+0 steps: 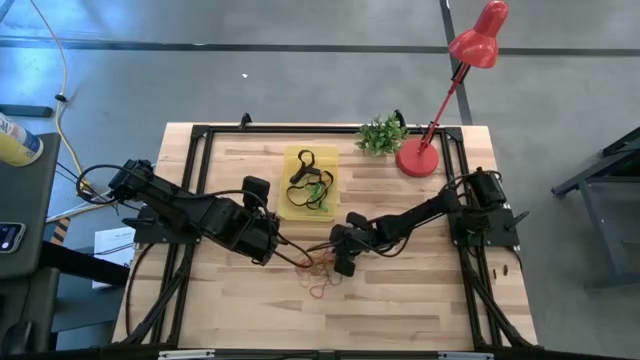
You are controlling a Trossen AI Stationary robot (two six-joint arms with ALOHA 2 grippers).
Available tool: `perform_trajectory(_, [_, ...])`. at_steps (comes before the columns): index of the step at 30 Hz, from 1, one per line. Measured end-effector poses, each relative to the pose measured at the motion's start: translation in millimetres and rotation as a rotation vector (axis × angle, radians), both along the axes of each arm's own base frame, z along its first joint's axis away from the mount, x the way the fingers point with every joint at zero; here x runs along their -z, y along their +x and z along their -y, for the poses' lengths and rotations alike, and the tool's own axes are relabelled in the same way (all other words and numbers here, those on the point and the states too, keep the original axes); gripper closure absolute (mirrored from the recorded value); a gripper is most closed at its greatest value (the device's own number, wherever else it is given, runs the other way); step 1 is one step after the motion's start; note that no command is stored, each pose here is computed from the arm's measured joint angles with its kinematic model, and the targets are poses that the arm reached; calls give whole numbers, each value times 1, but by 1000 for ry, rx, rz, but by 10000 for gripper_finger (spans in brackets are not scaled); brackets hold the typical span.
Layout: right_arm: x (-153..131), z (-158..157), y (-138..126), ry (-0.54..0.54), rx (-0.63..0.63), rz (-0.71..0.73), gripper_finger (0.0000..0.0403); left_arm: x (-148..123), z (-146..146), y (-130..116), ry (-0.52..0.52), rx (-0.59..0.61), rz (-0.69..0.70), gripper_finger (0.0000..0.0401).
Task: Pick and place rubber bands into bin
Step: Put the blue rubber band into the yellow bin
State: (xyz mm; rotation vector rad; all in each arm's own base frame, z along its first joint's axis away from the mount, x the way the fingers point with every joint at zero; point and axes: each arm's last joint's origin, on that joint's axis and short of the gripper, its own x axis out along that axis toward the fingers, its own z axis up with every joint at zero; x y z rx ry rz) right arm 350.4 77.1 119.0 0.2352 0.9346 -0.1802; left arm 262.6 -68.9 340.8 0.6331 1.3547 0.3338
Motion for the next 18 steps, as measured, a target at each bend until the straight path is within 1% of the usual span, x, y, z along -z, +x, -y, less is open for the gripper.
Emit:
perform_trajectory(4, [0, 0, 0, 4, -3, -1, 374, 0, 0, 0, 0, 0, 0, 215])
perform_trajectory(6, [0, 0, 0, 7, -5, -2, 395, 0, 0, 0, 0, 0, 0, 215])
perform_trajectory(10, [0, 0, 0, 18, 10, -1, 386, 0, 0, 0, 0, 1, 0, 215])
perform_trajectory(14, [0, -1, 0, 28, 3, -3, 399, 0, 0, 0, 0, 1, -1, 215])
perform_trajectory(18, [0, -2, 0, 60, -10, -8, 397, 0, 0, 0, 1, 3, -2, 215])
